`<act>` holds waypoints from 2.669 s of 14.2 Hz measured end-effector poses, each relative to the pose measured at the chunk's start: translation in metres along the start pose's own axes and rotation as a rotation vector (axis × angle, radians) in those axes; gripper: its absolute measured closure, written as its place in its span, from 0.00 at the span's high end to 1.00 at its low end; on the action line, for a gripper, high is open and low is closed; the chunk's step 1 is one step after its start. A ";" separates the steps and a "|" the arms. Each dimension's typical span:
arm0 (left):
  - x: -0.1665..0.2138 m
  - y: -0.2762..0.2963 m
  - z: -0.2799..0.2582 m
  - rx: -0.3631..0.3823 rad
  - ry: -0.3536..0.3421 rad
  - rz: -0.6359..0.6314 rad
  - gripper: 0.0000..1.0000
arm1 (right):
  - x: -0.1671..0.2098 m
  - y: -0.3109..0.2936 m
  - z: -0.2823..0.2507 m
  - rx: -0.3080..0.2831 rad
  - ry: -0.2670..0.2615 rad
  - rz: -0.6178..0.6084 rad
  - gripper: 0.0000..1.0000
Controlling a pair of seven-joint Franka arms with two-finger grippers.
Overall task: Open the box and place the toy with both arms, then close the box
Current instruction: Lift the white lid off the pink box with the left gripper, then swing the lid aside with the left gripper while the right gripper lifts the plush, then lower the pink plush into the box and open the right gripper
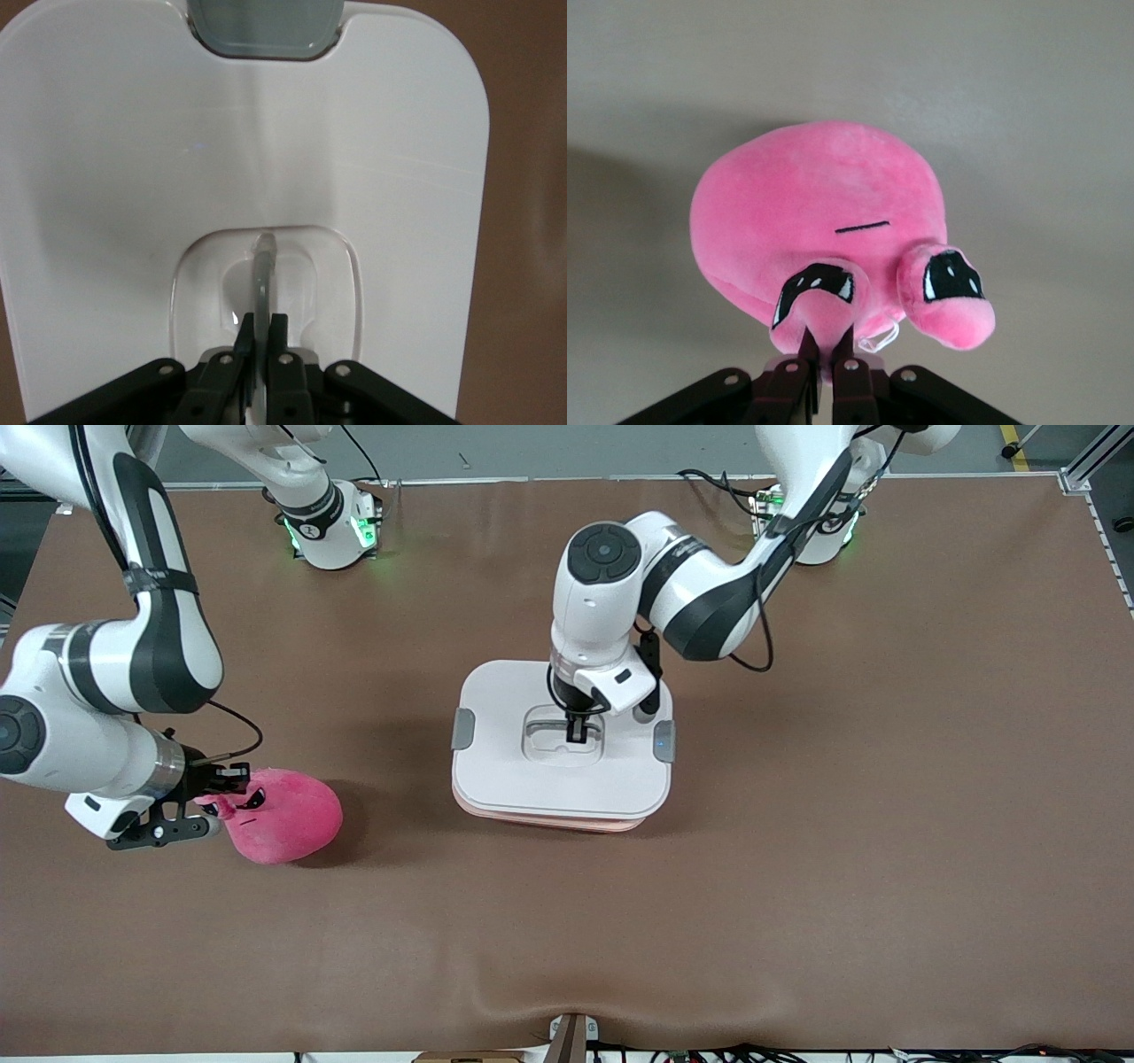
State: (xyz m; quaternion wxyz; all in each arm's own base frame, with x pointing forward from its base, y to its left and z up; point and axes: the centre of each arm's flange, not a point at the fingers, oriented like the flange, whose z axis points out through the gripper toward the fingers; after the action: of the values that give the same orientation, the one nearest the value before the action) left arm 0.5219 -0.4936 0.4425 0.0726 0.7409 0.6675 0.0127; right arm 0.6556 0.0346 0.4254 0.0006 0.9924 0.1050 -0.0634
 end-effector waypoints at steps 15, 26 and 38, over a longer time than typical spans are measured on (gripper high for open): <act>0.275 0.045 -0.153 0.245 -0.037 0.477 0.07 | -0.050 -0.242 -0.086 -0.224 -0.096 -0.576 0.08; 0.449 0.029 -0.205 0.289 -0.096 0.673 0.07 | -0.115 -0.418 -0.088 -0.465 -0.103 -1.279 0.08; 0.493 0.019 -0.214 0.296 -0.135 0.791 0.07 | -0.110 -0.479 -0.029 -0.544 -0.121 -1.453 0.08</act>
State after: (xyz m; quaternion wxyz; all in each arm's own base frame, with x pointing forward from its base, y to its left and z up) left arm 0.5691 0.0126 0.6177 -0.0014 0.9414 0.3204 -0.1051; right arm 0.4528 0.4804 0.4734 0.2079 0.6345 0.7407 -0.0739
